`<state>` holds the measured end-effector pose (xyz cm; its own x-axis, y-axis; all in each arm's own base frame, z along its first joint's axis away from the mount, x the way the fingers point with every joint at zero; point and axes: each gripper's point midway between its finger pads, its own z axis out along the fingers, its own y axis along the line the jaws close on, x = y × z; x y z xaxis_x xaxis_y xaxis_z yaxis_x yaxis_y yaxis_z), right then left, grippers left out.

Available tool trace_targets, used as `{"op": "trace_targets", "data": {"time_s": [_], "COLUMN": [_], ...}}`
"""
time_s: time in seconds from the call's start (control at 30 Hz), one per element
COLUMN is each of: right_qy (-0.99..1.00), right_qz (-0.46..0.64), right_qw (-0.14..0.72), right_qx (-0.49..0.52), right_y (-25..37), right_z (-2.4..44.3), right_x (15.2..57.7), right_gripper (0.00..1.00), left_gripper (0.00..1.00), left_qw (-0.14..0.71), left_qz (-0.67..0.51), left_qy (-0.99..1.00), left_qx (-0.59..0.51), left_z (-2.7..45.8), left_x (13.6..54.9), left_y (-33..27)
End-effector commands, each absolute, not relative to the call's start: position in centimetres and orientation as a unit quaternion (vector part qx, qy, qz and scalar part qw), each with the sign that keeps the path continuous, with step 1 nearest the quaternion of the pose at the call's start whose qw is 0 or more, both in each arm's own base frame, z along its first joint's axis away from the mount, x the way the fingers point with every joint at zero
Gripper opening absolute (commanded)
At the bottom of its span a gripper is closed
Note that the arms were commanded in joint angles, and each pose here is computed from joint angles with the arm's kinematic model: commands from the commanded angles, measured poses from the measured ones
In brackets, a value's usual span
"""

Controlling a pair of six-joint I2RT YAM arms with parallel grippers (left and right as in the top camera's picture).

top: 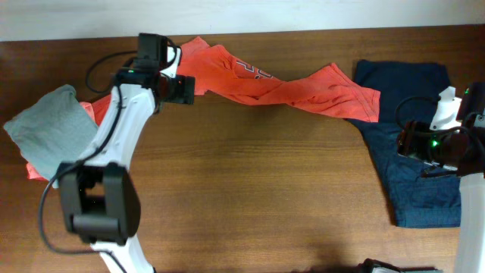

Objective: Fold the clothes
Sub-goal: 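Grasp the t-shirt with the left gripper and drag it toward the left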

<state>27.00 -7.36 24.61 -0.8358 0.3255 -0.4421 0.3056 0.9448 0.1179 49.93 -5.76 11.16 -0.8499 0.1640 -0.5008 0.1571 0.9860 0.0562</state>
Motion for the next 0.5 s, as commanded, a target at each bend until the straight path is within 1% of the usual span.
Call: {"op": "trace_targets", "data": {"time_s": [0.0,0.07,0.2,0.27,0.47], "right_qy": [0.955,0.955,0.955,0.955,0.955], "right_qz": [0.019,0.018,0.018,0.018,0.018], "right_qw": [0.239,0.240,0.241,0.242,0.242], "right_qx": [0.173,0.172,0.172,0.172,0.172], "right_y": [-7.6,-7.6,-7.6,-7.6,-7.6], "right_z": [24.8,24.9,24.9,24.9,24.9], "right_x": [27.0,27.1,27.1,27.1,27.1], "right_gripper": [0.62,0.62,0.62,0.62,0.62], "left_gripper": [0.84,0.73,0.66,0.66,0.66], "left_qw": [0.225,0.231,0.246,0.255,0.269], "left_qz": [0.003,0.002,-0.016,-0.042,-0.046], "left_qy": [0.971,0.969,0.965,0.961,0.957], "left_qx": [0.086,0.086,0.090,0.097,0.103], "left_z": [5.9,4.1,2.3,1.7,-0.1], "left_x": [50.2,51.3,52.6,53.2,54.3], "left_y": [-5.9,-6.1,-6.9,-7.9,-8.8]}}
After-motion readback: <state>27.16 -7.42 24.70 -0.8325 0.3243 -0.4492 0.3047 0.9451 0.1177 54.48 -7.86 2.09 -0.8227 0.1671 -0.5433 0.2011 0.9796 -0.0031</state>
